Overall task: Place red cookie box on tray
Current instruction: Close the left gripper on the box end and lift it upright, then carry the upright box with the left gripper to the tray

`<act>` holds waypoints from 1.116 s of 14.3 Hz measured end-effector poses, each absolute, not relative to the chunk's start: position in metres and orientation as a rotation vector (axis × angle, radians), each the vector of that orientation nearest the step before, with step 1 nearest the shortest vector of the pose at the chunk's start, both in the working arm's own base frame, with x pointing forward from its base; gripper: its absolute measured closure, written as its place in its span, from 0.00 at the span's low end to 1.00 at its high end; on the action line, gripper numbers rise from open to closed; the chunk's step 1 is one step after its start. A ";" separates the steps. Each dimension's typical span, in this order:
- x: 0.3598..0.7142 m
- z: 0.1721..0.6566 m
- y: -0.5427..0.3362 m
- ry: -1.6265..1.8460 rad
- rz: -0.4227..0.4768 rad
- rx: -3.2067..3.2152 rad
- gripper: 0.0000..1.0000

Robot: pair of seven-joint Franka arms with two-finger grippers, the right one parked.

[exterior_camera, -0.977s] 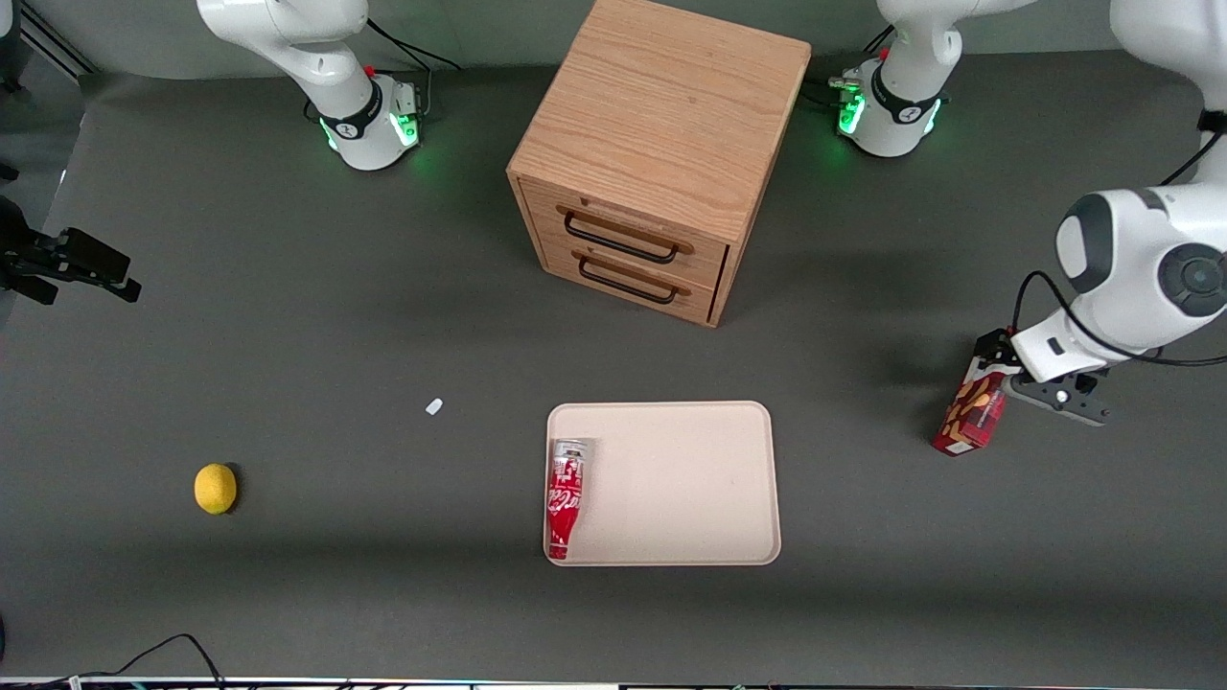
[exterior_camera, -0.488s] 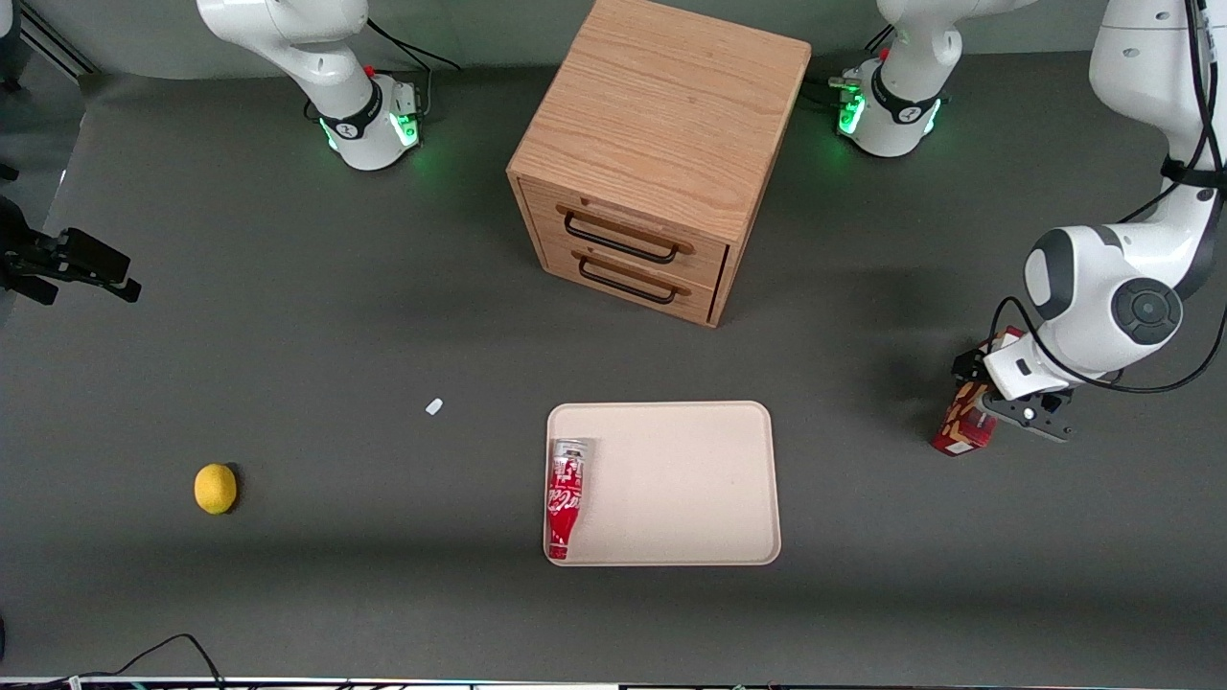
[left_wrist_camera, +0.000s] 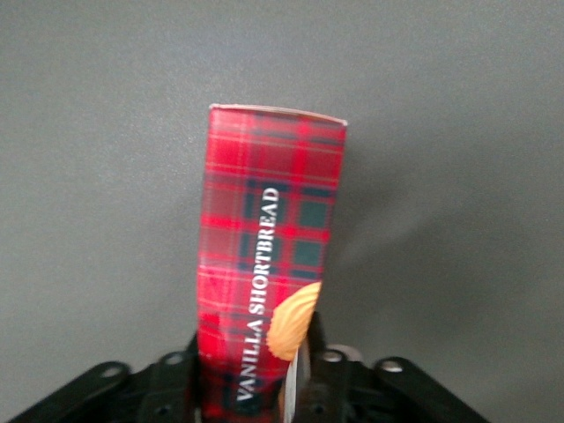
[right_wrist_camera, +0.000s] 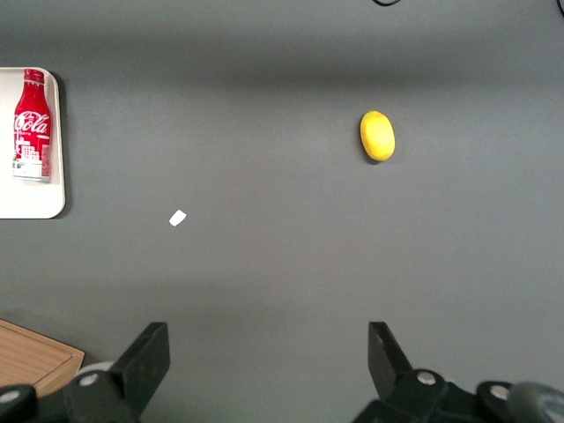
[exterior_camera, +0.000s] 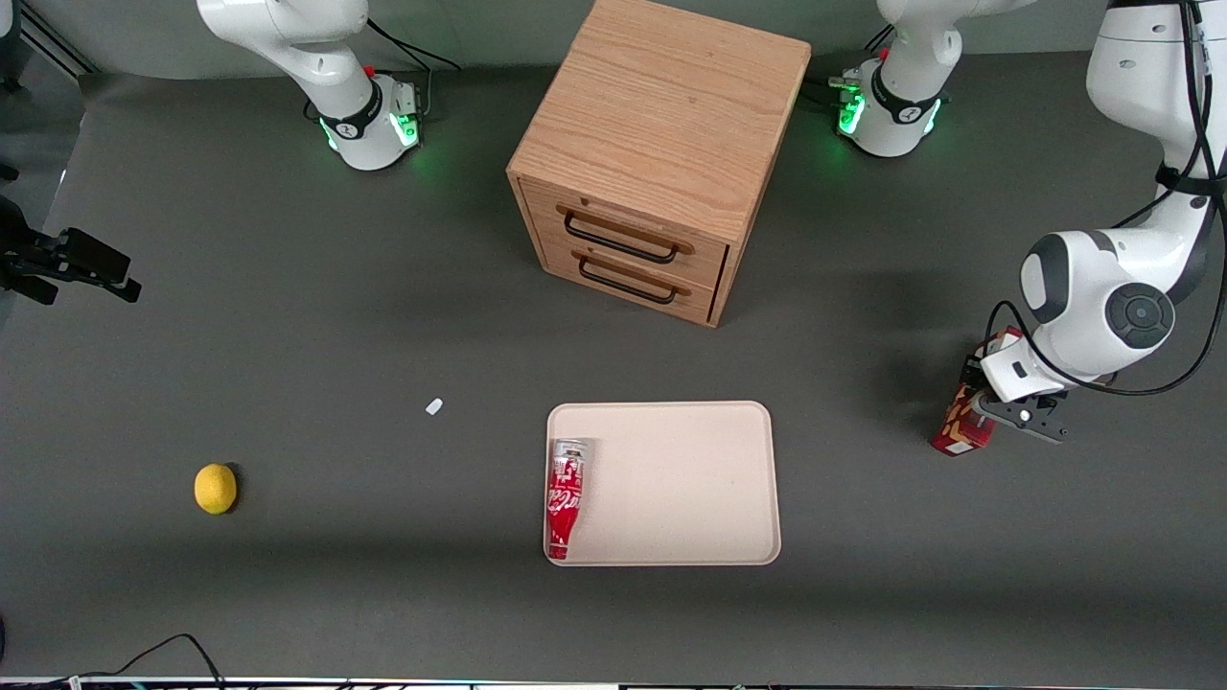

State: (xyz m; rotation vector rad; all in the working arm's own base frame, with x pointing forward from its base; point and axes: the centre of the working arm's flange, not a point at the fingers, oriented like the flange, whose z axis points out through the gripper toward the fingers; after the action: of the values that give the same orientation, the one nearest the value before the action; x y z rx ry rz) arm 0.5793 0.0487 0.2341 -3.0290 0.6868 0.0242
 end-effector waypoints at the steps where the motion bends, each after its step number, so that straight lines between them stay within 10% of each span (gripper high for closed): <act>1: 0.579 0.234 0.049 0.687 0.026 -3.029 0.70; 9: 0.589 0.256 0.052 0.674 0.023 -3.027 0.86; 16: 0.627 0.389 0.059 0.606 0.098 -3.049 0.86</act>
State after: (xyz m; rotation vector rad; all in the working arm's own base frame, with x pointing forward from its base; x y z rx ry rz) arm 0.6267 0.0589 0.3894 -3.0489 0.6063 0.0984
